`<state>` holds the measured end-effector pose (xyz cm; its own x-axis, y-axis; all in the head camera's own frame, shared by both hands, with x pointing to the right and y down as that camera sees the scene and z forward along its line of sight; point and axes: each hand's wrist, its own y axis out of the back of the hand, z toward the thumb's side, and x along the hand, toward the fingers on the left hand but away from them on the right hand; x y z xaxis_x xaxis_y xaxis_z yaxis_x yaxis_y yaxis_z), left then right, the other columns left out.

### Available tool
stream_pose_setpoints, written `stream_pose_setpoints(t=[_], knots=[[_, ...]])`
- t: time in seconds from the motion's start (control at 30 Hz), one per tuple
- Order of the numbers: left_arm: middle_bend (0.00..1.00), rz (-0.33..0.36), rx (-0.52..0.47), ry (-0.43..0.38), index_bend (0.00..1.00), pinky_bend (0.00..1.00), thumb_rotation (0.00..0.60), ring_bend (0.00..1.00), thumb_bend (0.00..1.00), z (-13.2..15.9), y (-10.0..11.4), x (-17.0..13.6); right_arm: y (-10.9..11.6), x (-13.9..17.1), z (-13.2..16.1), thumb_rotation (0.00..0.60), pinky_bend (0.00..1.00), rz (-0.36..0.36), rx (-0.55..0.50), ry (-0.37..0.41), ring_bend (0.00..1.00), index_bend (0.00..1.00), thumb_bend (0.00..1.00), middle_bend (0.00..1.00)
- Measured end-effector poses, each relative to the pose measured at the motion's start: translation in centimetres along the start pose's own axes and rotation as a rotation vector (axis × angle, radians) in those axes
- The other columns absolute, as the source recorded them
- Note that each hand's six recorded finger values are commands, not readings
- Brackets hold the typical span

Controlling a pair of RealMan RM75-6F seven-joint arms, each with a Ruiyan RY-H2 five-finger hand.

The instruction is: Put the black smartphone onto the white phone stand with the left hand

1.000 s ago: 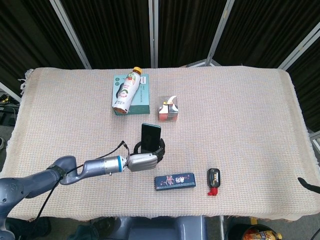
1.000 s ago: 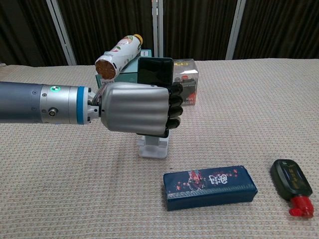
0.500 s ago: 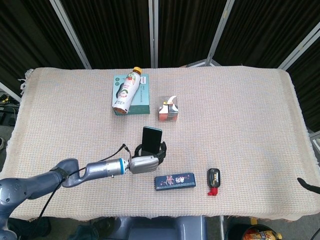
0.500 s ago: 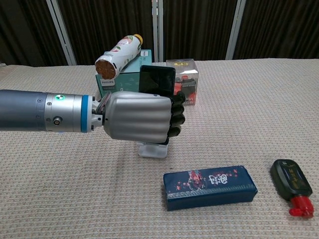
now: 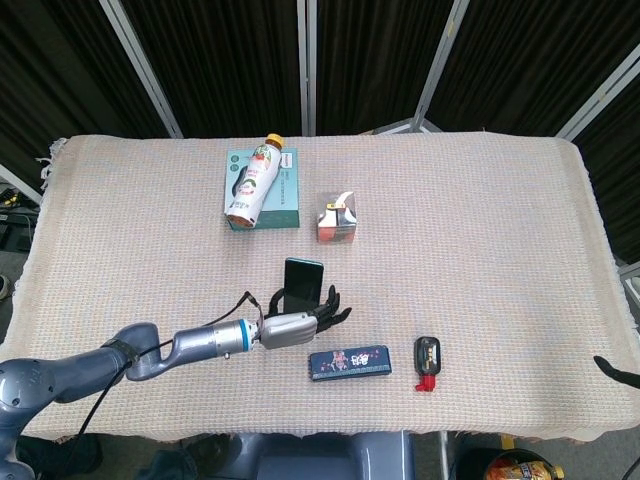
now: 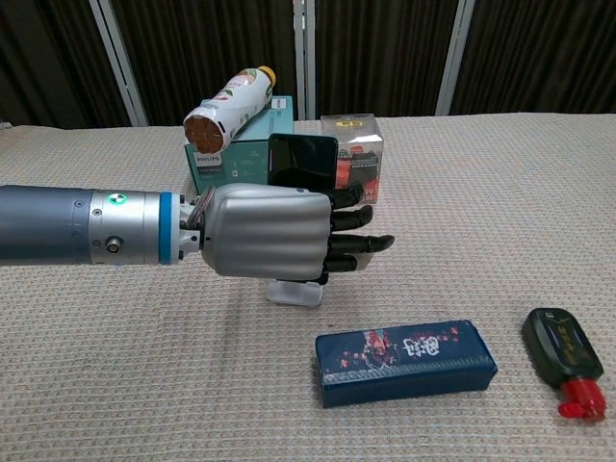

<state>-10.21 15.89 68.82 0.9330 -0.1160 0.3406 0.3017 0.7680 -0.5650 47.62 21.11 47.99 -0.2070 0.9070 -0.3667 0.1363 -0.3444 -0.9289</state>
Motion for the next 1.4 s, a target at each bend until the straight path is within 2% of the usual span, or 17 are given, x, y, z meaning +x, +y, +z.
stream_pose_setpoints(t=[0.23, 0.4, 0.53, 0.73, 0.83, 1.03, 1.17, 1.27, 1.4], knots=[[0.00, -0.005, -0.001, 0.011, 0.01, 0.17, 0.600, 0.03, 0.00, 0.1, 0.2, -0.2, 0.1, 0.1, 0.0, 0.600, 0.00, -0.004, -0.006, 0.004, 0.00, 0.00, 0.00, 0.00], [0.00, 0.000, -0.015, 0.048, 0.00, 0.12, 0.600, 0.00, 0.00, -0.8, 0.5, -0.7, 0.2, 0.1, 0.0, 0.600, 0.00, -0.003, -0.006, 0.006, 0.00, 0.00, 0.00, 0.00], [0.00, 0.009, -0.049, 0.111, 0.00, 0.06, 0.600, 0.00, 0.00, -2.4, 0.8, -1.6, 0.1, 0.2, 0.1, 0.600, 0.00, -0.001, -0.004, 0.010, 0.00, 0.00, 0.00, 0.00], [0.00, -0.011, -0.112, 0.246, 0.00, 0.02, 0.600, 0.00, 0.00, -5.7, 0.3, -5.0, 0.1, 0.4, 0.4, 0.600, 0.00, -0.002, -0.004, 0.022, 0.00, 0.00, 0.00, 0.00], [0.00, -0.043, -0.202, 0.346, 0.00, 0.00, 0.600, 0.00, 0.00, -7.1, -0.1, -7.2, 0.1, 0.6, 0.8, 0.600, 0.00, -0.002, -0.003, 0.034, 0.00, 0.00, 0.00, 0.00], [0.00, -0.145, -0.533, 0.637, 0.00, 0.00, 0.600, 0.00, 0.00, -8.4, -0.9, -12.4, -0.1, 0.8, 1.5, 0.600, 0.00, 0.002, 0.001, 0.055, 0.00, 0.00, 0.00, 0.00], [0.00, -0.258, -0.826, 0.875, 0.00, 0.00, 0.600, 0.00, 0.00, -7.8, -1.4, -17.1, -0.3, 0.9, 2.0, 0.600, 0.00, 0.009, 0.005, 0.069, 0.00, 0.00, 0.00, 0.00], [0.00, -0.353, -0.999, 1.042, 0.00, 0.00, 0.600, 0.00, 0.00, -6.7, -1.3, -21.3, -0.5, 0.9, 2.3, 0.600, 0.00, 0.013, 0.010, 0.075, 0.00, 0.00, 0.00, 0.00], [0.00, -0.486, -1.093, 1.206, 0.00, 0.00, 0.600, 0.00, 0.00, -5.0, -0.8, -27.2, -0.5, 0.9, 2.6, 0.600, 0.00, 0.006, 0.013, 0.084, 0.00, 0.00, 0.00, 0.00]])
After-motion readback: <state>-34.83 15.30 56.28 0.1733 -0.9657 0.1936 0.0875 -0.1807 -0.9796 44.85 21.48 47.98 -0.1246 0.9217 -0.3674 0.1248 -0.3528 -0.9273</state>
